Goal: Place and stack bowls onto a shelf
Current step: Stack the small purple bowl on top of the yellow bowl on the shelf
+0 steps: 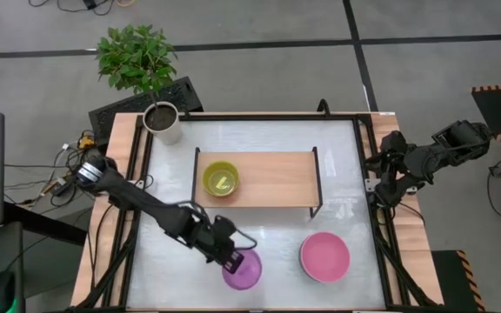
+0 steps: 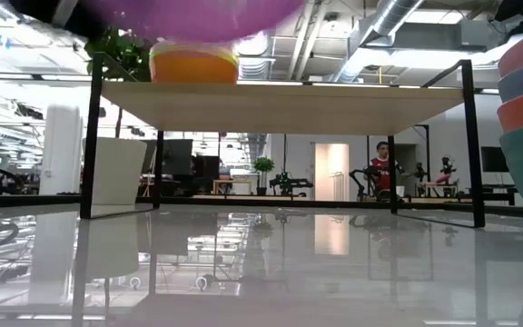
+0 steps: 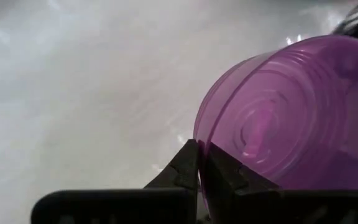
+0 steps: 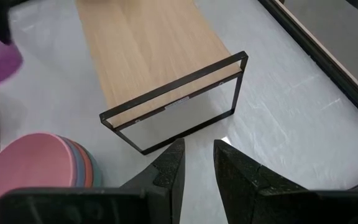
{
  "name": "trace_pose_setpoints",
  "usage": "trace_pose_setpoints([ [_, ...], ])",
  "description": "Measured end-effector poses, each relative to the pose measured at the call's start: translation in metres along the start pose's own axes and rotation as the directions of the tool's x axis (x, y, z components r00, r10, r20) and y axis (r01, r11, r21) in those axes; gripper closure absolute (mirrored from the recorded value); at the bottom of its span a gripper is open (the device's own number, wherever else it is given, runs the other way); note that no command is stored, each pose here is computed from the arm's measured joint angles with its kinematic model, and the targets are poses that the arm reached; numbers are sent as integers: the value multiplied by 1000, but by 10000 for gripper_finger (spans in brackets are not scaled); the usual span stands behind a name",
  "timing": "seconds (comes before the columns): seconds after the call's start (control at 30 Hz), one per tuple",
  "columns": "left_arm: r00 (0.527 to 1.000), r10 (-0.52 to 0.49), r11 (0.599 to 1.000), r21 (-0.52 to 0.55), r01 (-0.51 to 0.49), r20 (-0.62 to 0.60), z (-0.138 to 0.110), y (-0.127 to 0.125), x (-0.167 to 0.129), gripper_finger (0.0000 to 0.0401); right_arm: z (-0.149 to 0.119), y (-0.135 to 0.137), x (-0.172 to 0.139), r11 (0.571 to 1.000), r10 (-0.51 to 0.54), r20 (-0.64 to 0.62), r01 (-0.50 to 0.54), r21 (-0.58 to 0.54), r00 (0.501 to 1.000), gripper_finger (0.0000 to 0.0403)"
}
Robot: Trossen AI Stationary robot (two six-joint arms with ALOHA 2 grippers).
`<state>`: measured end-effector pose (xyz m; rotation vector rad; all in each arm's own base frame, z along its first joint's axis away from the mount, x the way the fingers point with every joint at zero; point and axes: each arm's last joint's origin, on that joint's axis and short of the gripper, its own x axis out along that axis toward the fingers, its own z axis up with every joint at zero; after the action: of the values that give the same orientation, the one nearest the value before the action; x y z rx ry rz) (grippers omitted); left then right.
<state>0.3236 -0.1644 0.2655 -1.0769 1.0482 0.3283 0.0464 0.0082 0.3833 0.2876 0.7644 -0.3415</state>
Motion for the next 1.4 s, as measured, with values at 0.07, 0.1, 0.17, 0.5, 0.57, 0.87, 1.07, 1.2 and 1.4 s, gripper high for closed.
trace_pose_setpoints([
  [0.07, 999, 8, 1000, -1, -8, 51, 12, -14, -26, 401, 0, 0, 0, 1000, 1, 0, -1, 11, 1000, 290],
  [0.1, 996, 27, 1000, -2, -27, 85, 18, -19, -40, 401, 0, 0, 0, 1000, 1, 0, -1, 12, 1000, 290],
  [0.17, 985, 64, 998, 2, -66, 162, 32, -29, -71, 401, 0, 0, 0, 1000, 2, -1, -2, 12, 1000, 290],
  [0.5, 855, 344, 939, -112, -326, 389, 112, -2, -188, 401, 0, 0, 0, 1000, 3, -2, -3, -2, 1000, 290],
  [0.57, 849, 346, 937, -93, -338, 400, 129, 6, -196, 401, 0, 0, 0, 1000, 3, -2, -3, -3, 1000, 290],
  [0.87, 870, 443, 889, 14, -457, 218, 180, 54, -186, 401, 0, 0, 0, 997, 3, -2, -3, 80, 1000, 290],
  [1.07, 877, 453, 879, 83, -469, 160, 182, 62, -177, 401, 0, 0, 0, 996, 3, -2, -3, 86, 1000, 290],
  [1.2, 888, 438, 882, 122, -455, 140, 181, 62, -177, 401, 0, 0, 0, 996, 0, 1, 0, 86, 1000, 290],
  [1.4, 899, 422, 879, 190, -437, 115, 181, 61, -175, 401, 1, 0, 0, 996, -18, 17, 16, 83, 1000, 290],
])
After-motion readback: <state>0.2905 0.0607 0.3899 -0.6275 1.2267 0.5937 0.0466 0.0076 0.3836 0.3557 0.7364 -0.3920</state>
